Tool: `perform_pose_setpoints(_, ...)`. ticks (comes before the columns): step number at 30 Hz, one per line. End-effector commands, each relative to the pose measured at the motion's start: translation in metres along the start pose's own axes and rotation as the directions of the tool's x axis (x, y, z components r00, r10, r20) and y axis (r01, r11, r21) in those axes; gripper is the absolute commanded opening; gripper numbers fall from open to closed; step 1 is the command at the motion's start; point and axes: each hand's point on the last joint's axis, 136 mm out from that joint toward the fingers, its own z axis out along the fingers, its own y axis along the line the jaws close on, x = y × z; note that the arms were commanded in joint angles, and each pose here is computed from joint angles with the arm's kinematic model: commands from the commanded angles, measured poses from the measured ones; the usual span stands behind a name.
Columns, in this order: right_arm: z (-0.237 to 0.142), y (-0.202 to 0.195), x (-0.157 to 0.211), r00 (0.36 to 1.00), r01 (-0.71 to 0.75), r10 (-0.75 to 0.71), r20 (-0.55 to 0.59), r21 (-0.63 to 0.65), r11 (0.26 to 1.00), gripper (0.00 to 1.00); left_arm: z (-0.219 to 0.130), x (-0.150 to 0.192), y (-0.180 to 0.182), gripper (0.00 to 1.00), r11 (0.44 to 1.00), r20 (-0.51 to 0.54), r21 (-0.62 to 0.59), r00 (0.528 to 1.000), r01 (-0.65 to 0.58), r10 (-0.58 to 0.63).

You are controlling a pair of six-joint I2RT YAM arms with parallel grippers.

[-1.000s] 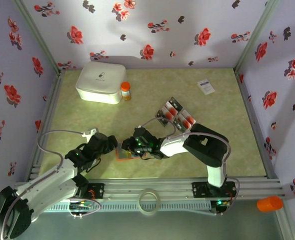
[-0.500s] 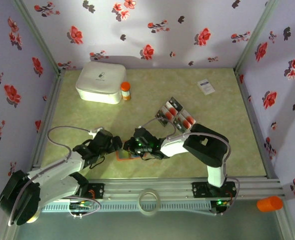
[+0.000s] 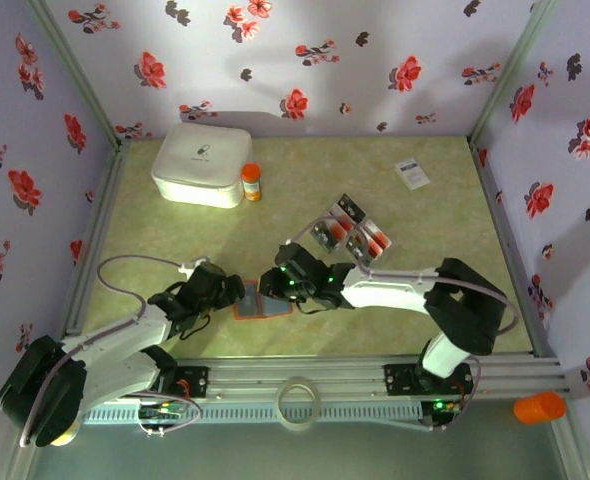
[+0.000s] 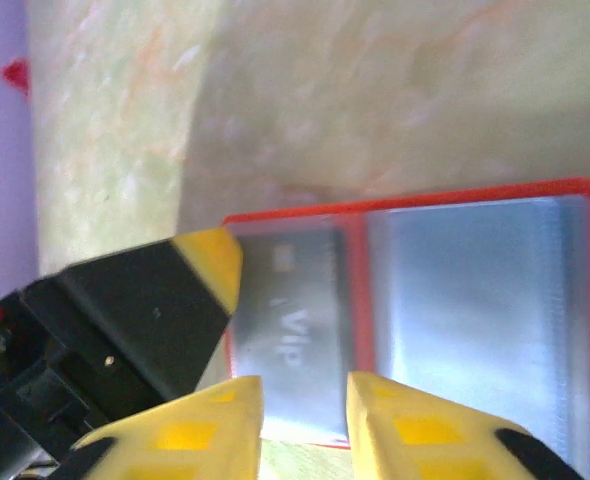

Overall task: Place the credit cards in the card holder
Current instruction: Flip over the card slot in the card holder, then rotate the card holder at the bottom-center of the table.

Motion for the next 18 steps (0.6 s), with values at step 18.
perform_pose_setpoints(18,0.0,-0.099,-0.023,0.969,0.248,-0.225,-0.105,0.47,0.847,0.33,0.003,0.005,-0.01,1.0,0.996,-0.022,0.071,0.998,-0.058,0.06)
